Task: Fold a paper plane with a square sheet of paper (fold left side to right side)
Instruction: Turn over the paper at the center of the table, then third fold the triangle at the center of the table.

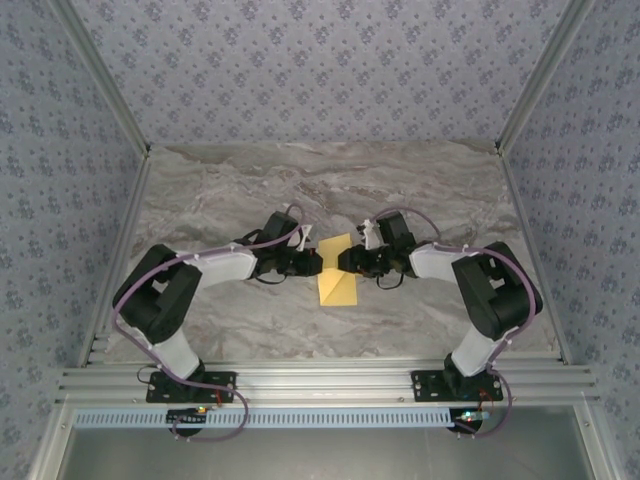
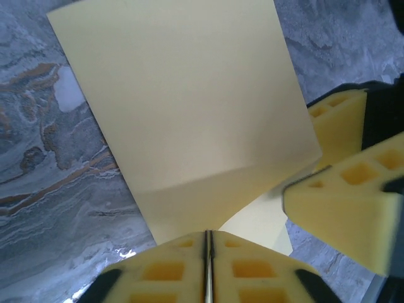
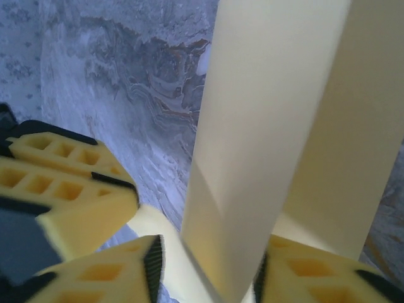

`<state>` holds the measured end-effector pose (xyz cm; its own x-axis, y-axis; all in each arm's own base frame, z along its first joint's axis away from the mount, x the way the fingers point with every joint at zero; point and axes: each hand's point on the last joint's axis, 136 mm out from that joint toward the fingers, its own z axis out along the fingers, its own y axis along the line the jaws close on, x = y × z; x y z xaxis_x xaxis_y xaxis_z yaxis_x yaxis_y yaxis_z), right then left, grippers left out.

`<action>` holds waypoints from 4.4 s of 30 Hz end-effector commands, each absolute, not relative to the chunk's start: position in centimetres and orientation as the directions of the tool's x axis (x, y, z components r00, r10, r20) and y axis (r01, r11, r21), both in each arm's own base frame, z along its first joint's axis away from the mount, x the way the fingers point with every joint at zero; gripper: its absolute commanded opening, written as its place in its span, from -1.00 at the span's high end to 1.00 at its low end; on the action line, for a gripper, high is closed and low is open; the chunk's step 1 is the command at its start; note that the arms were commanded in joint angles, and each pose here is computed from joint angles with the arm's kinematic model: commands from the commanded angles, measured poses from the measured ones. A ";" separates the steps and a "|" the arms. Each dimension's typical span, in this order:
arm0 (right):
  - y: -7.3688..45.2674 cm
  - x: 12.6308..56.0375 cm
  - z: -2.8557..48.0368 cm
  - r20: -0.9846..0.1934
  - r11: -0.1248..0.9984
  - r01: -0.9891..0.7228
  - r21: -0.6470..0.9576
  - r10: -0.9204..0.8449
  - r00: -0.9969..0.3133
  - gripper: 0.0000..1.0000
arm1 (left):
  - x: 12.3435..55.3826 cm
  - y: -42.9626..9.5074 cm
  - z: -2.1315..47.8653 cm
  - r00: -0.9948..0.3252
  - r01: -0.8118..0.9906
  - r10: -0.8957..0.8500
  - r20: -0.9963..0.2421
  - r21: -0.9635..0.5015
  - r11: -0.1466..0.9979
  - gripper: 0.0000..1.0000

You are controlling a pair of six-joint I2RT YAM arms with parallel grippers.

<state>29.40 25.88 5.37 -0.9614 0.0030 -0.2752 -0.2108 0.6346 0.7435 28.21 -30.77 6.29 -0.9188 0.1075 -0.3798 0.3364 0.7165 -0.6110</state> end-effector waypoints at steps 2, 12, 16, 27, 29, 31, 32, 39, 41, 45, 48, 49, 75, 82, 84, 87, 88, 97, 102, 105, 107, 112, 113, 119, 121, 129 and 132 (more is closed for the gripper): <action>26.5 29.9 6.8 -0.303 0.608 -0.243 0.756 -0.004 -0.953 0.57 | 28.7 -29.9 8.9 -0.894 0.349 0.062 -0.444 -0.601 0.719 0.50; 25.0 30.5 18.7 -0.498 0.437 -0.423 0.794 0.066 -0.865 0.82 | 27.2 -27.5 18.7 -0.821 0.357 -0.172 -0.544 -0.724 0.590 -0.76; 24.9 29.8 25.0 -0.572 0.360 -0.508 0.783 0.092 -0.815 0.81 | 25.9 -27.2 24.3 -0.779 0.418 -0.266 -0.567 -0.787 0.453 -0.96; 27.6 25.9 36.0 -0.655 0.135 -0.642 0.754 0.091 -0.750 0.78 | 24.0 -29.1 31.7 -0.755 0.546 -0.306 -0.580 -0.814 0.195 -0.93; 28.1 25.3 36.5 -0.656 0.115 -0.647 0.754 0.080 -0.750 0.78 | 23.5 -29.4 32.7 -0.749 0.570 -0.312 -0.584 -0.809 0.145 -0.86; 28.4 25.0 36.9 -0.653 0.102 -0.646 0.757 0.077 -0.753 0.78 | 23.1 -29.5 33.7 -0.740 0.589 -0.322 -0.591 -0.800 0.113 -0.70; 28.4 25.0 37.0 -0.654 0.095 -0.647 0.757 0.082 -0.752 0.77 | 23.0 -29.5 34.0 -0.734 0.596 -0.328 -0.594 -0.796 0.108 -0.60; 28.1 24.9 37.6 -0.650 0.091 -0.644 0.760 0.115 -0.751 0.74 | 22.4 -29.0 35.1 -0.709 0.615 -0.357 -0.609 -0.781 0.111 0.19; 28.0 24.9 37.7 -0.648 0.090 -0.642 0.761 0.116 -0.752 0.73 | 22.3 -28.9 35.2 -0.706 0.618 -0.357 -0.612 -0.778 0.113 0.38; 27.6 25.0 36.9 -0.650 0.130 -0.637 0.760 0.117 -0.751 0.51 | 22.2 -28.8 34.7 -0.703 0.612 -0.353 -0.617 -0.778 0.141 0.69; 26.5 25.7 35.0 -0.660 0.257 -0.620 0.742 0.116 -0.742 0.18 | 22.5 -28.7 33.1 -0.694 0.590 -0.323 -0.644 -0.765 0.258 0.80; 25.7 26.1 34.1 -0.665 0.327 -0.604 0.727 0.114 -0.738 0.04 | 22.6 -28.6 32.0 -0.687 0.575 -0.295 -0.664 -0.746 0.337 0.85; 1.4 25.8 22.3 -0.768 0.979 0.186 0.087 0.185 -0.613 -1.00 | 25.5 -24.6 7.3 -0.908 0.139 0.320 -0.271 0.525 0.839 0.98; 1.4 25.4 21.5 -0.750 0.981 0.175 0.079 0.174 -0.638 -1.00 | 24.9 -30.1 2.9 -0.931 0.255 0.333 -0.151 0.384 0.888 0.91; 1.4 25.2 21.3 -0.746 0.983 0.171 0.069 0.165 -0.645 -1.00 | 24.9 -31.0 2.6 -0.931 0.268 0.335 -0.144 0.351 0.897 0.87; 1.4 25.1 21.0 -0.740 0.984 0.166 0.064 0.159 -0.654 -1.00 | 25.0 -32.5 2.5 -0.931 0.286 0.337 -0.140 0.292 0.913 0.78; 1.4 25.1 20.8 -0.737 0.984 0.162 0.067 0.159 -0.657 -1.00 | 24.9 -33.1 2.4 -0.931 0.293 0.337 -0.139 0.265 0.919 0.68; 2.7 25.1 19.5 -0.708 0.987 0.116 0.111 0.160 -0.688 -1.00 | 24.7 -37.1 4.2 -0.921 0.349 0.352 -0.169 0.049 0.936 0.28; 4.2 25.3 19.0 -0.688 0.985 0.056 0.160 0.152 -0.709 -1.00 | 24.0 -39.9 7.9 -0.915 0.377 0.320 -0.246 -0.233 0.897 -0.07; 5.3 25.6 18.5 -0.666 0.979 0.017 0.202 0.150 -0.731 -1.00 | 24.0 -40.4 10.8 -0.907 0.389 0.291 -0.306 -0.342 0.855 -0.22; 6.5 25.7 18.1 -0.647 0.969 -0.022 0.245 0.146 -0.748 -1.00 | 24.2 -39.6 12.4 -0.904 0.385 0.261 -0.339 -0.379 0.841 -0.27; 10.7 26.3 17.6 -0.603 0.902 -0.147 0.406 0.144 -0.785 -0.99 | 25.2 -35.6 13.4 -0.927 0.284 0.112 -0.358 -0.476 0.832 -0.34; 11.7 26.2 17.4 -0.596 0.884 -0.183 0.430 0.125 -0.793 -0.98 | 25.4 -34.7 13.3 -0.934 0.256 0.076 -0.350 -0.504 0.825 -0.35; 16.6 25.6 16.2 -0.605 0.834 -0.365 0.413 -0.047 -0.795 -0.98 | 26.3 -31.4 11.2 -0.959 0.119 -0.077 -0.271 -0.637 0.762 -0.35; 18.2 24.9 15.8 -0.632 0.817 -0.449 0.362 -0.139 -0.763 -0.99 | 26.5 -31.0 10.5 -0.963 0.090 -0.103 -0.247 -0.662 0.744 -0.35; 24.1 20.6 11.5 -0.740 0.666 -0.744 0.061 -0.470 -0.481 -1.00 | 27.6 -28.4 9.7 -0.960 0.006 -0.197 -0.198 -0.721 0.693 -0.33; 25.7 19.4 10.2 -0.748 0.571 -0.815 -0.094 -0.581 -0.321 -1.00 | 28.0 -27.5 10.2 -0.956 -0.003 -0.218 -0.195 -0.738 0.674 -0.30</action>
<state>18.18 24.63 9.62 -0.5113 -0.5183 -0.6855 -0.7749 0.6230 0.1069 27.35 -27.13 7.73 -0.9632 -0.2036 -0.1752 -0.0336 0.7386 -0.6733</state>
